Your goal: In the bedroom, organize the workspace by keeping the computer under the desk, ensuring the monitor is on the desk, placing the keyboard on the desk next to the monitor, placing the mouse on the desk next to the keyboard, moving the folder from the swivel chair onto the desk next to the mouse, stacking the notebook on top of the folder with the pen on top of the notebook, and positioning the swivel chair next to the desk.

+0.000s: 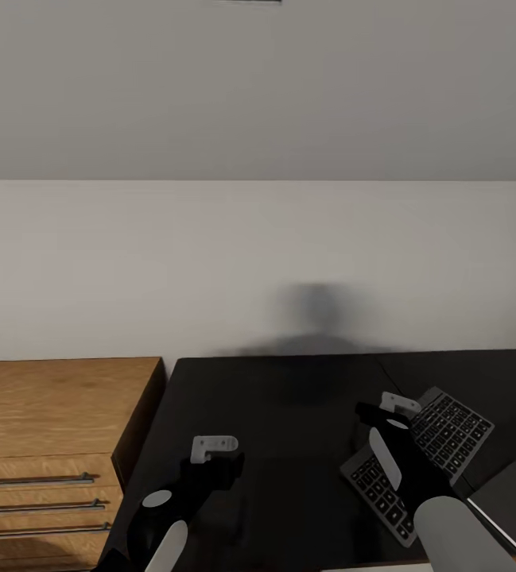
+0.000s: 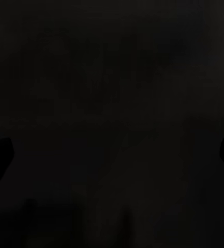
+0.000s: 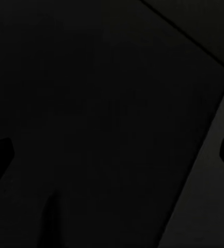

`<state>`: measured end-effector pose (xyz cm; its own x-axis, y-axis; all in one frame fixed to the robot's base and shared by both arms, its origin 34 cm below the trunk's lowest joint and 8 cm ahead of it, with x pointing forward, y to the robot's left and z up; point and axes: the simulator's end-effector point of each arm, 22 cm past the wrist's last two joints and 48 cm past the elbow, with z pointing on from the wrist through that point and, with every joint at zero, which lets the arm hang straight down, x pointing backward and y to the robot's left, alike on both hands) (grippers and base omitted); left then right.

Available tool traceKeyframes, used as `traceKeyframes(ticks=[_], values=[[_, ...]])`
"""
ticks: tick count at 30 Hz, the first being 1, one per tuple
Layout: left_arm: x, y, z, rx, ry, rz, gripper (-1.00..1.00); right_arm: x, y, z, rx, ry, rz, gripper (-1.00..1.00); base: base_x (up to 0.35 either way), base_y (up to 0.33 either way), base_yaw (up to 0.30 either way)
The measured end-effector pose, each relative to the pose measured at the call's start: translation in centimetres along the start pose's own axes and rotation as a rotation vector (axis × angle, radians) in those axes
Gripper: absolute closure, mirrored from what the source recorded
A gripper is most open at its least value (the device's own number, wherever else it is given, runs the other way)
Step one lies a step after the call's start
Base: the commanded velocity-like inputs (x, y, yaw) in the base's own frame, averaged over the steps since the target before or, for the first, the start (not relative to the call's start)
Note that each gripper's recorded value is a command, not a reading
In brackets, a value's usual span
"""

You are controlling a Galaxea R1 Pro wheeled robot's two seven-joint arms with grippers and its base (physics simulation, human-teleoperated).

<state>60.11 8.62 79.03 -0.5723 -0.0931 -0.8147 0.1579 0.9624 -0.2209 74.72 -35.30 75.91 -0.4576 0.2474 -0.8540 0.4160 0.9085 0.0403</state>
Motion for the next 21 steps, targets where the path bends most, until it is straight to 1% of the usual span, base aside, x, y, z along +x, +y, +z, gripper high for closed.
traceKeyframes(ticks=[21], values=[[-0.16, -0.09, -0.04, 0.001, -0.004, -0.002, -1.00, -0.30, -0.04, -0.05, 0.005, -0.010, -0.013, -1.00, 0.001, 0.000, 0.000]])
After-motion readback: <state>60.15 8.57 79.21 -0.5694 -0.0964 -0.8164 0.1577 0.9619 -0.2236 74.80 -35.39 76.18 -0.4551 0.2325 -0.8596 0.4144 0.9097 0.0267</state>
